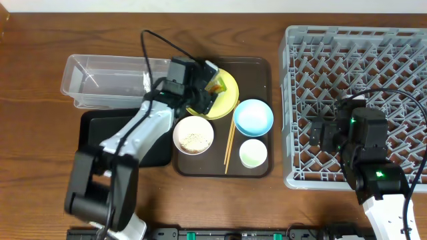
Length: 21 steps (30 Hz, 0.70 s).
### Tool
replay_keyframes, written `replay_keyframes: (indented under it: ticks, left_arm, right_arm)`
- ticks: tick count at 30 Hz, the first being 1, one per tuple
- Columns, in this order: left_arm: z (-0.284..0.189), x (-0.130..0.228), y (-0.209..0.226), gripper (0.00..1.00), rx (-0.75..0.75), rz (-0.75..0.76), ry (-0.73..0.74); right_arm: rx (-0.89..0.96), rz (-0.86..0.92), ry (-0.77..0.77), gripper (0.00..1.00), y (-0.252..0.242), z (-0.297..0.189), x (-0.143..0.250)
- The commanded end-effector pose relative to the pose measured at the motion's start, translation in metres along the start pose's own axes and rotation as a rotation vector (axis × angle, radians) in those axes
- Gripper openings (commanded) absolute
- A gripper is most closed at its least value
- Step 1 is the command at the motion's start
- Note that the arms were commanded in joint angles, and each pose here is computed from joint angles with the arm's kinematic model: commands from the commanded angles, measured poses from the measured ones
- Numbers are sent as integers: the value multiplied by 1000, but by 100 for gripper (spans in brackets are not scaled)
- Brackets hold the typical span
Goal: Sort waste into correct bins and load items into the dishwasher rack
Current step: 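Grasp the green snack wrapper on the yellow plate with the left gripper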
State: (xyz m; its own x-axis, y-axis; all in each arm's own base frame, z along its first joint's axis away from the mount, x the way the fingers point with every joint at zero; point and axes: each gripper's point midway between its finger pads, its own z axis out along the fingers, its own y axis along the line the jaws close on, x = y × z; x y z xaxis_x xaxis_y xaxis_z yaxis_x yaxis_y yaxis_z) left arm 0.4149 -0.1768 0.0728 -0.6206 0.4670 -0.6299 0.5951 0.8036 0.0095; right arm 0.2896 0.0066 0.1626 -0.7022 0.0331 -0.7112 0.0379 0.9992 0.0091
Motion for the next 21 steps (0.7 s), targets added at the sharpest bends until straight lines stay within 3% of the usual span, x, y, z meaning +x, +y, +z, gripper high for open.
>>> replay_keyframes:
  ticks: [1,17,19,21]
  left_arm:
    - [16,5,-2,78,14,36,16]
    - [52,35,7,78,-21,26,92]
    - [52,35,7,76,-21,26,91]
    - [52,35,7,66,-21,26,94]
  right_arm:
    - [-6,11,-19,99,2,-4,-8]
    - [-6,11,-19,99,2,-4,-8]
    - [-5,11,-19,99,2,-3,-8]
    - [-6,11,-19,99,2,-3,-8]
